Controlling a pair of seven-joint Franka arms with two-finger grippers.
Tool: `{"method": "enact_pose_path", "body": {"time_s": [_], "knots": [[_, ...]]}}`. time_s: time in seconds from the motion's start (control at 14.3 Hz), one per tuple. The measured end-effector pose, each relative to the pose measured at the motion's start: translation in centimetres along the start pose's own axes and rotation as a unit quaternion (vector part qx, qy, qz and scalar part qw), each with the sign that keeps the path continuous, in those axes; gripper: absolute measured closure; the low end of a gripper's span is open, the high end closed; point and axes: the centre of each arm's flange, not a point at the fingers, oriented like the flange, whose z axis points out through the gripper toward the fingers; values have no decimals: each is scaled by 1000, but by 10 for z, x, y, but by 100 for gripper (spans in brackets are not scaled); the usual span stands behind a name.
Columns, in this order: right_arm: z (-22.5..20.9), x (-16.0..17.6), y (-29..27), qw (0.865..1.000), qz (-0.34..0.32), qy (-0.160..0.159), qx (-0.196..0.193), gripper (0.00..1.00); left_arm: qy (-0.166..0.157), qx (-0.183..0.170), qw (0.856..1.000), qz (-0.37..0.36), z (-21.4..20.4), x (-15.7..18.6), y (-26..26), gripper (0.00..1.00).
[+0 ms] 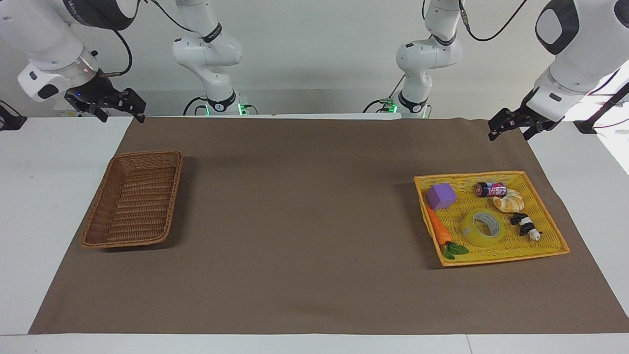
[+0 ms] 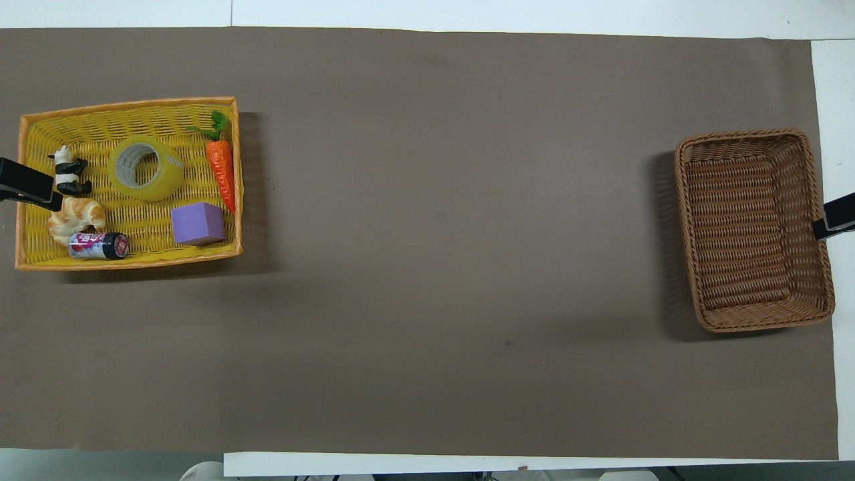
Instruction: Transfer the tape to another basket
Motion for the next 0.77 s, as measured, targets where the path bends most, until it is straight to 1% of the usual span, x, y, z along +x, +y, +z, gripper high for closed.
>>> {"method": "enact_pose_path", "body": {"time_s": [0.42, 0.49, 0.63, 0.77], "knots": [[0, 0, 0, 1000, 0, 0, 0, 0, 0, 0, 1000, -2, 0, 0, -2, 0], [0, 0, 0, 1000, 0, 0, 0, 0, 4, 1, 1000, -5, 1, 1, -5, 0], [0, 0, 0, 1000, 0, 0, 0, 0, 34, 2, 999, -19, 10, 10, -20, 0], [0, 0, 0, 1000, 0, 0, 0, 0, 56, 2, 998, -29, 36, 23, -33, 0]]}}
